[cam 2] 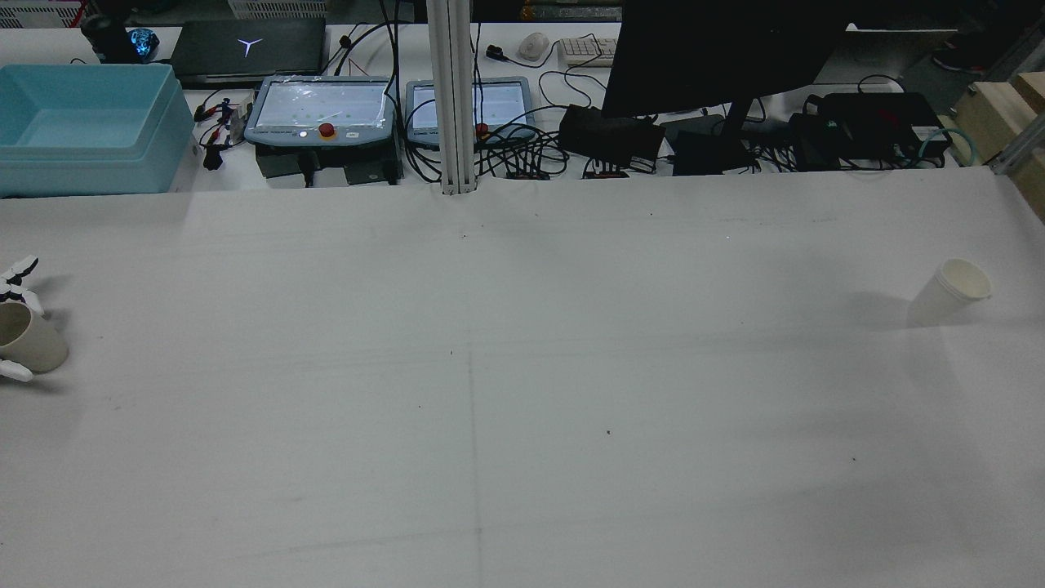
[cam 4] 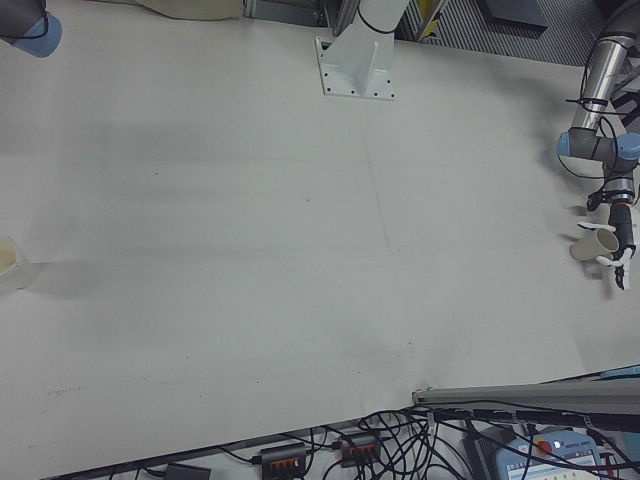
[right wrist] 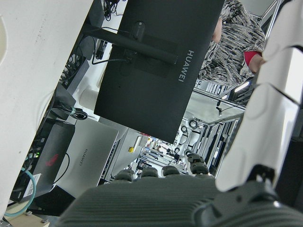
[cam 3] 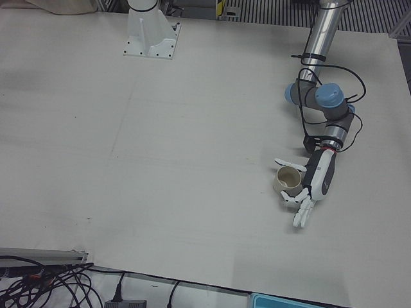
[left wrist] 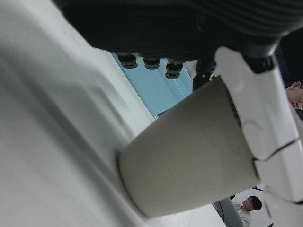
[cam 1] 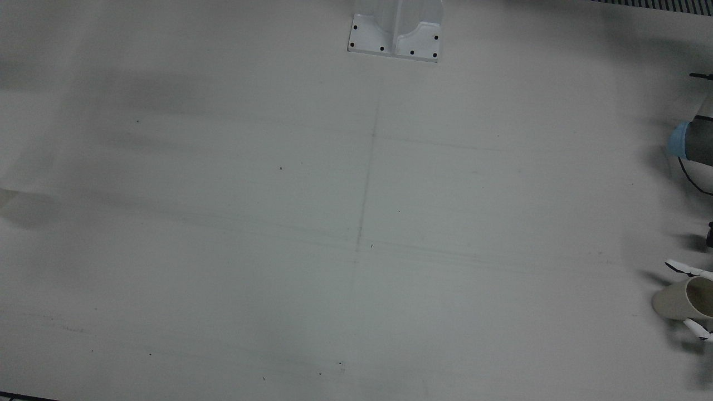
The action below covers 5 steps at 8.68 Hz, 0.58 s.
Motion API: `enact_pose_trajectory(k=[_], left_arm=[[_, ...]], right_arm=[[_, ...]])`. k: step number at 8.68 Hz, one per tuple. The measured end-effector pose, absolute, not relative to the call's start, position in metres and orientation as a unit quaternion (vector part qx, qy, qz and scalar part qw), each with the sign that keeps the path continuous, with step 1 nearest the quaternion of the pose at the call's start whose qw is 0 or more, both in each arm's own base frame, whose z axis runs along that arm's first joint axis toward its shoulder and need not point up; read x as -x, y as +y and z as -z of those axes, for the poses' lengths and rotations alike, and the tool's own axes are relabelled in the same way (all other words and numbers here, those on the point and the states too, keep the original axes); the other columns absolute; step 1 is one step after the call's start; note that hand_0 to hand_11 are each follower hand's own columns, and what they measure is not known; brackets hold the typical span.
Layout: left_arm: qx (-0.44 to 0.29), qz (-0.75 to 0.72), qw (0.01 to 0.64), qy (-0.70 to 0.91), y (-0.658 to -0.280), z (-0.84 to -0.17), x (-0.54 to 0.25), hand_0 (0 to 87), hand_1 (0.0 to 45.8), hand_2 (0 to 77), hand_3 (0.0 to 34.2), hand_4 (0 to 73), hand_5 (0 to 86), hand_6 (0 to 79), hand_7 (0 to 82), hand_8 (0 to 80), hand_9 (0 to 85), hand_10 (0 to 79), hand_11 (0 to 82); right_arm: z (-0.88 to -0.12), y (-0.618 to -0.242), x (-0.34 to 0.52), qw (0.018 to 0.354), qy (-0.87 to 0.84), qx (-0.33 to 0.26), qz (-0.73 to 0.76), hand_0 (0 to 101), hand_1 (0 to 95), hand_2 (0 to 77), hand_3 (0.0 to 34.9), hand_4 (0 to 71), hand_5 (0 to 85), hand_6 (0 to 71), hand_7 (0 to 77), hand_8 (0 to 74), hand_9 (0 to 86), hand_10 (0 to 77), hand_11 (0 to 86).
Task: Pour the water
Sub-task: 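Close the left hand around the white paper cup nearest it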
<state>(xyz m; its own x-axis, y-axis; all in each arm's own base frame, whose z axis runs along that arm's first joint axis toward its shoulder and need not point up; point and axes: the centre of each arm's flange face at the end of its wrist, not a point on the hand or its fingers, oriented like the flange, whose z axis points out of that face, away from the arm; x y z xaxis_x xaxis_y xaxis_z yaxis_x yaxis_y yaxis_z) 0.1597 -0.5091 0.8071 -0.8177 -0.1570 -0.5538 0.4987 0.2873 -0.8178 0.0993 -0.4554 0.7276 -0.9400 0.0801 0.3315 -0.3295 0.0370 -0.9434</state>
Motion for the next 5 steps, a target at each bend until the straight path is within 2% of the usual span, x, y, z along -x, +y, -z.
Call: enact_pose_trajectory(k=[1,2,3,4,5], left_arm=[[-0.112,0.586,0.278,0.753,-0.5093,-0.8064,-0.1599,48.2,11.4,2.2,0.0,31.1,48.0,5.5,4.9,1.6,2.2,1.6,3.8],[-0.111,0.586,0.277,0.753,-0.5096,-0.8057,-0.1601,49.8,10.9,6.0,0.0,32.2,48.0,5.5,4.9,1.6,2.2,1.6,3.8],[-0.111,0.586,0.277,0.753,-0.5098,-0.8052,-0.16,49.8,10.9,6.0,0.0,32.2,48.0,5.5,4.9,1.6,2.2,1.6,3.8],[-0.111,0.586,0.276,0.754,-0.51,-0.805,-0.1598,49.9,11.4,8.2,0.0,32.2,48.0,6.0,5.4,1.6,2.2,1.6,3.8],[-0.109,0.587,0.275,0.754,-0.51,-0.805,-0.1596,49.9,13.6,16.9,0.0,31.6,47.5,6.0,5.4,1.6,2.2,1.6,3.8]], right_arm=[[-0.7283,-0.4539,-0.1012,0.147,-0.704,-0.09,-0.689,49,16.4,6.0,0.0,1.6,8.2,0.5,2.2,0.5,1.1,0.5,1.1],[-0.7286,-0.4532,-0.1025,0.147,-0.704,-0.091,-0.689,49,16.4,5.5,0.0,1.6,8.2,0.5,2.2,0.5,1.1,0.5,1.1],[-0.7282,-0.453,-0.1035,0.146,-0.704,-0.092,-0.689,49,15.8,2.2,0.0,1.6,8.2,0.5,2.2,0.5,1.1,0.0,1.1],[-0.7276,-0.4528,-0.1045,0.145,-0.704,-0.092,-0.689,49,16.4,6.0,0.0,1.6,8.2,0.5,2.2,0.5,1.1,0.5,1.1],[-0.727,-0.4528,-0.1055,0.144,-0.705,-0.093,-0.688,49,16.4,6.0,0.0,1.6,8.2,0.5,2.2,0.5,1.1,0.5,1.1]])
